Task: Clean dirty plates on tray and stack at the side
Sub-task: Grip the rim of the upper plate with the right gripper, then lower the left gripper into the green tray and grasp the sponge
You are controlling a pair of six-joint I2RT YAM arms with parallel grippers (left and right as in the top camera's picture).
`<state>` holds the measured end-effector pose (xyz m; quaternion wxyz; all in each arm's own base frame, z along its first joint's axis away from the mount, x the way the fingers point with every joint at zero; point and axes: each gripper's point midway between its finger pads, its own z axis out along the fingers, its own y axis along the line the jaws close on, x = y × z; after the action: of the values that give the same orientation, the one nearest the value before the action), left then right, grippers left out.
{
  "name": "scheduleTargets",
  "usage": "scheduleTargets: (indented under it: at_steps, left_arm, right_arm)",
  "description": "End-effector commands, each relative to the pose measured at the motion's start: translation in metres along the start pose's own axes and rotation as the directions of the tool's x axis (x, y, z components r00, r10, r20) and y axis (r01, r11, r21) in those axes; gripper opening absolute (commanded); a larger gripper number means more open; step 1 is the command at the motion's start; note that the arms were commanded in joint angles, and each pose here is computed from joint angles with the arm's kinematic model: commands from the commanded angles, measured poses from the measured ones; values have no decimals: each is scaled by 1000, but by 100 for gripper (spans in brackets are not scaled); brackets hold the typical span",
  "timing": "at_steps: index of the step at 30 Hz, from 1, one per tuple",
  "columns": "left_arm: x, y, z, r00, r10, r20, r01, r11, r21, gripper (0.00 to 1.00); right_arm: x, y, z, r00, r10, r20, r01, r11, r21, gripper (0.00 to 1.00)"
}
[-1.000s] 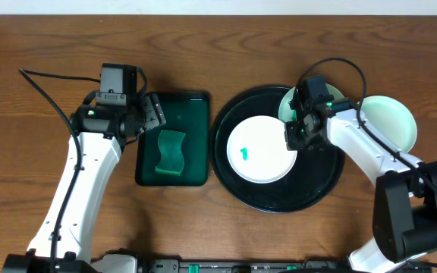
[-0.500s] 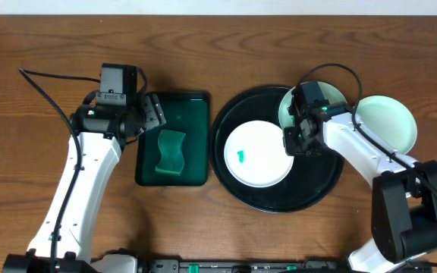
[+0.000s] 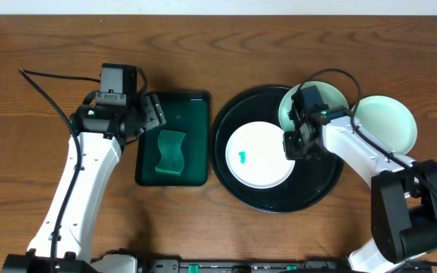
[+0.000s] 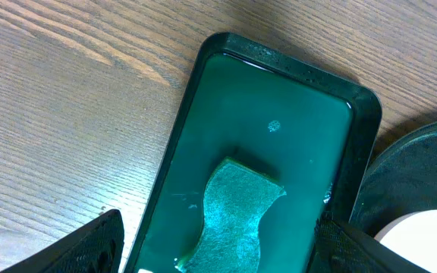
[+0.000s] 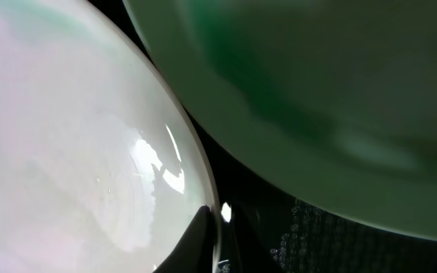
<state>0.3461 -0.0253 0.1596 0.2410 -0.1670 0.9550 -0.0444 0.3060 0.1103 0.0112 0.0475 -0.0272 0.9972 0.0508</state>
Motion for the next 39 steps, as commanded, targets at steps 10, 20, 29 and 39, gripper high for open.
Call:
scheduleTargets:
  at_steps: [10, 20, 29, 39]
  left_arm:
    - [-6, 1, -3, 1000, -1, 19, 1, 1000, -11, 81]
    - [-6, 1, -3, 1000, -1, 19, 1, 1000, -11, 81]
    - [-6, 1, -3, 1000, -1, 19, 1, 1000, -11, 81]
    - [-15, -9, -4, 999, -3, 49, 1, 999, 41, 81]
  right_arm:
    - [-1, 5, -3, 1000, 10, 16, -10, 1000, -15, 12]
    - [0, 4, -2, 1000, 29, 11, -29, 999, -14, 1]
    - [0, 4, -2, 1000, 29, 11, -29, 999, -14, 1]
    - [0, 4, -2, 1000, 29, 11, -29, 999, -14, 1]
